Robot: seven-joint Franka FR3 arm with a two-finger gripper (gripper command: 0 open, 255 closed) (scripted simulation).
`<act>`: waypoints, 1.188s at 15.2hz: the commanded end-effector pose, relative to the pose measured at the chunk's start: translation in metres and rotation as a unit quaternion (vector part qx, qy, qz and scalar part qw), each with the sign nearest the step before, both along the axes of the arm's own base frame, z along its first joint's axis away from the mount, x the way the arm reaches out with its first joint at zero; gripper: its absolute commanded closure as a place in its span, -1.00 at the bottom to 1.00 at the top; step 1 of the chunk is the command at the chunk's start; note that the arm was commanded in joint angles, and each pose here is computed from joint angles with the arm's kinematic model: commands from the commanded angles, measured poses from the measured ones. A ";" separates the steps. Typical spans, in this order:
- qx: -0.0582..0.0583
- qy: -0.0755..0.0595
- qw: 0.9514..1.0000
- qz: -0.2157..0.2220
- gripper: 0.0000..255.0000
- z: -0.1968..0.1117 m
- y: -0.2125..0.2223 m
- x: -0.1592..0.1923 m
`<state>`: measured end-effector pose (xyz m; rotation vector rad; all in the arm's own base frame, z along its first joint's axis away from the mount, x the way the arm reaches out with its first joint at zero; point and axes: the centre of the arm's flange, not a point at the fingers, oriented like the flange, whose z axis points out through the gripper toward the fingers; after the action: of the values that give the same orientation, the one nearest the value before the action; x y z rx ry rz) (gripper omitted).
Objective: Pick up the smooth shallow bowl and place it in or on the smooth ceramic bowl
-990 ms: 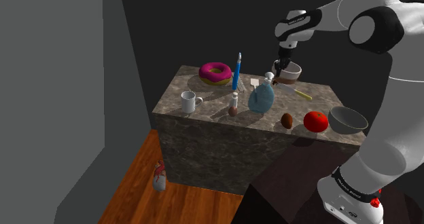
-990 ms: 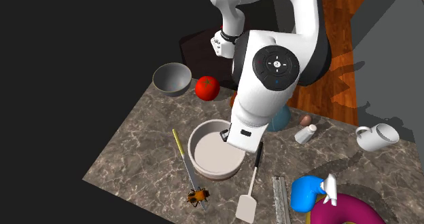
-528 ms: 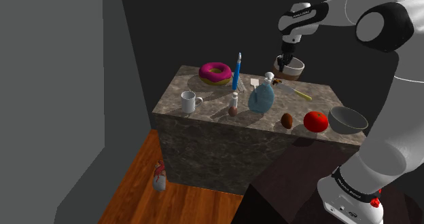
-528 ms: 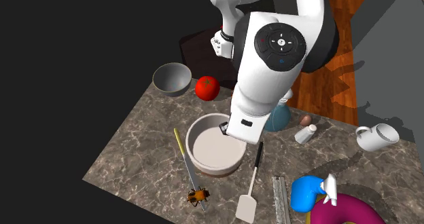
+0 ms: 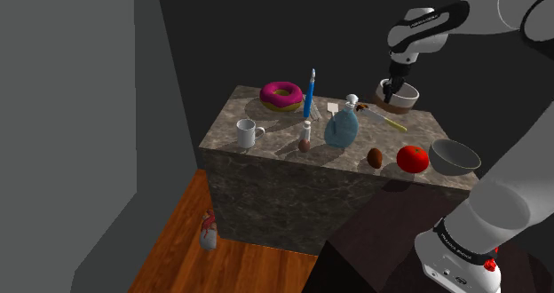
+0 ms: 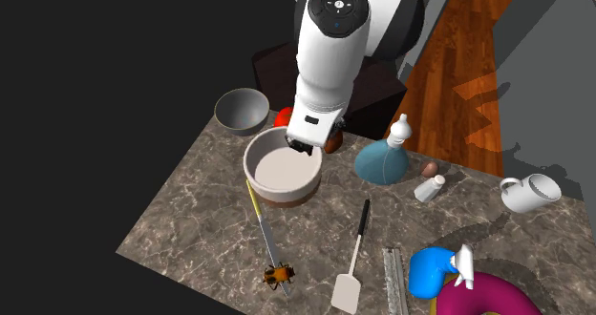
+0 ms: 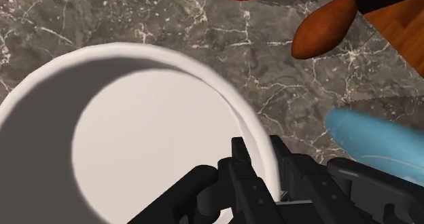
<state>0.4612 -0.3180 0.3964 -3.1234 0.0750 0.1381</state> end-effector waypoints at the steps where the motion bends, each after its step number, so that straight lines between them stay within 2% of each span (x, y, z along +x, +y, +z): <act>1: 0.000 -0.001 1.000 0.001 1.00 0.003 -0.002 -0.026; 18: 0.000 -0.001 1.000 0.001 1.00 0.012 -0.007 -0.251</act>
<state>0.2253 -0.3251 0.4067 -3.1226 0.0752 0.1364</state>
